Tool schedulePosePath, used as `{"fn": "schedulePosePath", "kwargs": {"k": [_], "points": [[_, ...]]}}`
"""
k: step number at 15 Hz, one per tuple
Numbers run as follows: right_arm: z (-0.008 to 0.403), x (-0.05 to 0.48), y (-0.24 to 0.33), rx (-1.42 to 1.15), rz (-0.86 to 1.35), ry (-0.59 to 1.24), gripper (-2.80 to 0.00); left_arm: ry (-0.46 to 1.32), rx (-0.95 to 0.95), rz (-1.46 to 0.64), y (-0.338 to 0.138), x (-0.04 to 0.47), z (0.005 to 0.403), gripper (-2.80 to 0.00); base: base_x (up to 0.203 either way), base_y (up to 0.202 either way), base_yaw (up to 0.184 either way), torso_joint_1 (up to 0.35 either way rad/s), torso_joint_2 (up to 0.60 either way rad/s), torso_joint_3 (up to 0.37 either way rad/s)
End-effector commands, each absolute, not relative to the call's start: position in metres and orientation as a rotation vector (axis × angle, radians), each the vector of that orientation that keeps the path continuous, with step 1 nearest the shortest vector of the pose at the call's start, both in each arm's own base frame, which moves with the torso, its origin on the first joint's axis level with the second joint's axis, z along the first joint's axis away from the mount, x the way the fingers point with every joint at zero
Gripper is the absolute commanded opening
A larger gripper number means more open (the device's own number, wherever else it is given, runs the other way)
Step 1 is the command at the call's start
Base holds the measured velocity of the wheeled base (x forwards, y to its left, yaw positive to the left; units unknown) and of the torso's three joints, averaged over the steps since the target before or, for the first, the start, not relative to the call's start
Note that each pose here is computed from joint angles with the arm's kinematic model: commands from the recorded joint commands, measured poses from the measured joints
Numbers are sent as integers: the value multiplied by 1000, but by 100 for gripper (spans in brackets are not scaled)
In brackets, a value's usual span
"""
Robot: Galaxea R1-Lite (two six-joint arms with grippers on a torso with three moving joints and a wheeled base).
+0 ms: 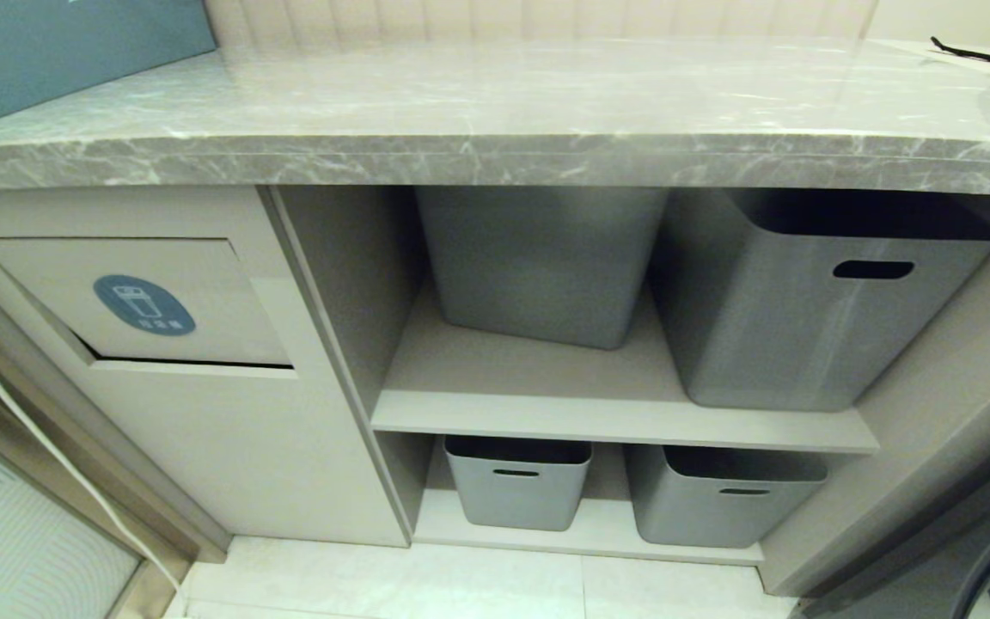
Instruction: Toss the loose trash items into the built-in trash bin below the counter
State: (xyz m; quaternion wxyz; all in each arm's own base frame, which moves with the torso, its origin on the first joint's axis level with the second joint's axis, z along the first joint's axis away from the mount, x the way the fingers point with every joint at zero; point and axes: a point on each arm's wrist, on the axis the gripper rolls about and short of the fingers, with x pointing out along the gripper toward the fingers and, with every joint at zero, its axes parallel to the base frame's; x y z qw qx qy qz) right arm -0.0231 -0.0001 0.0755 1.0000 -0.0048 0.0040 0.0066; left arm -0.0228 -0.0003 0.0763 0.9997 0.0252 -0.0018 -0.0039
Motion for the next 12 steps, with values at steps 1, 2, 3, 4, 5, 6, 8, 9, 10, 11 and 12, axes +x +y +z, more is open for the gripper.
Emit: {"fn": "schedulePosePath", "kwargs": {"k": [1, 2, 3, 4, 5, 6, 8, 9, 10, 11, 12], "points": [[75, -23, 0, -11, 14, 6, -280, 2, 131, -37, -1, -23, 75, -280, 0, 0, 0, 0, 0, 0], [76, -23, 0, -10, 14, 5, -280, 3, 113, -33, -1, -23, 75, -280, 0, 0, 0, 0, 0, 0], [75, -23, 0, -11, 14, 6, -280, 2, 95, -30, -1, -23, 75, -280, 0, 0, 0, 0, 0, 0], [76, -23, 0, -11, 14, 5, -280, 2, 83, -22, -1, -23, 75, -280, 0, 0, 0, 0, 0, 0], [76, -23, 0, -11, 14, 5, -280, 2, 81, -17, 0, -23, 75, -280, 0, 0, 0, 0, 0, 0], [76, -23, 0, -11, 14, 5, -280, 3, 80, -18, 0, -23, 75, -280, 0, 0, 0, 0, 0, 0], [76, -23, 0, -11, 14, 5, -280, 5, 92, -19, 0, -23, 75, -280, 0, 0, 0, 0, 0, 0], [76, -23, 0, -11, 14, 5, -280, 4, 88, -14, 0, -23, 75, -280, 0, 0, 0, 0, 0, 0], [76, -23, 0, -11, 14, 5, -280, 5, 83, -11, 0, -23, 75, -280, 0, 0, 0, 0, 0, 0], [76, -23, 0, -11, 14, 5, -280, 6, 87, -13, 0, -23, 75, -280, 6, 49, 4, 7, 4, 2], [76, -23, 0, -11, 14, 5, -280, 5, 92, -14, 0, -23, 75, -280, 4, 106, 3, 7, 3, 5]]}}
